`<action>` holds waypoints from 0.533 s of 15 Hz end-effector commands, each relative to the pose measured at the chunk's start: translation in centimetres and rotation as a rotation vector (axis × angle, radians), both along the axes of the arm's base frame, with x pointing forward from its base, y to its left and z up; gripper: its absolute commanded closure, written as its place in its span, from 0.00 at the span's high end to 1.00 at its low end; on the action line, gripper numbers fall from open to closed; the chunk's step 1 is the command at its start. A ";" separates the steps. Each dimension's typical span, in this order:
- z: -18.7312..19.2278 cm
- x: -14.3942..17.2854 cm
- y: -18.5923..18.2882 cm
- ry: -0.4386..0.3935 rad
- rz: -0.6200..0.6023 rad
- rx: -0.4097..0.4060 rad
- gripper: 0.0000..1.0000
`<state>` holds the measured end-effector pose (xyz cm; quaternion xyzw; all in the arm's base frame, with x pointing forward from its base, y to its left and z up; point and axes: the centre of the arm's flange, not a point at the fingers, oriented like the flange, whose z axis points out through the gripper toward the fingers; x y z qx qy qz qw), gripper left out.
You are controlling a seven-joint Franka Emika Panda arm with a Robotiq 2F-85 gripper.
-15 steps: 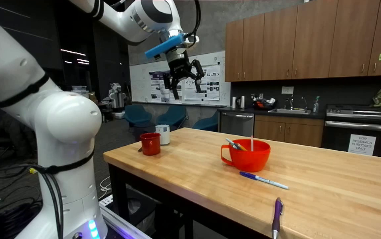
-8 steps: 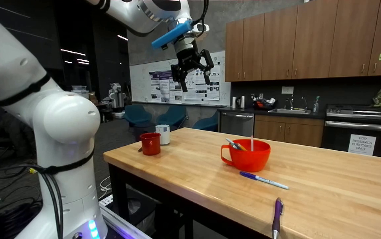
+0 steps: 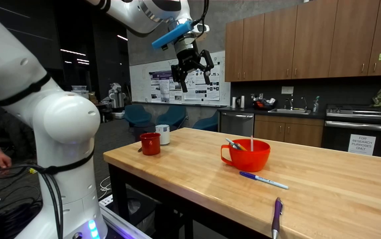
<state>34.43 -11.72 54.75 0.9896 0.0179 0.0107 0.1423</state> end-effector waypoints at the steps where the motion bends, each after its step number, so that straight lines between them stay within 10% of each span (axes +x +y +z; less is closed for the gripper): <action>1: -0.1 0.5 0.4 -0.009 -0.004 -0.016 1.00; 8: 0.6 6.4 1.7 -0.062 0.107 -0.041 1.00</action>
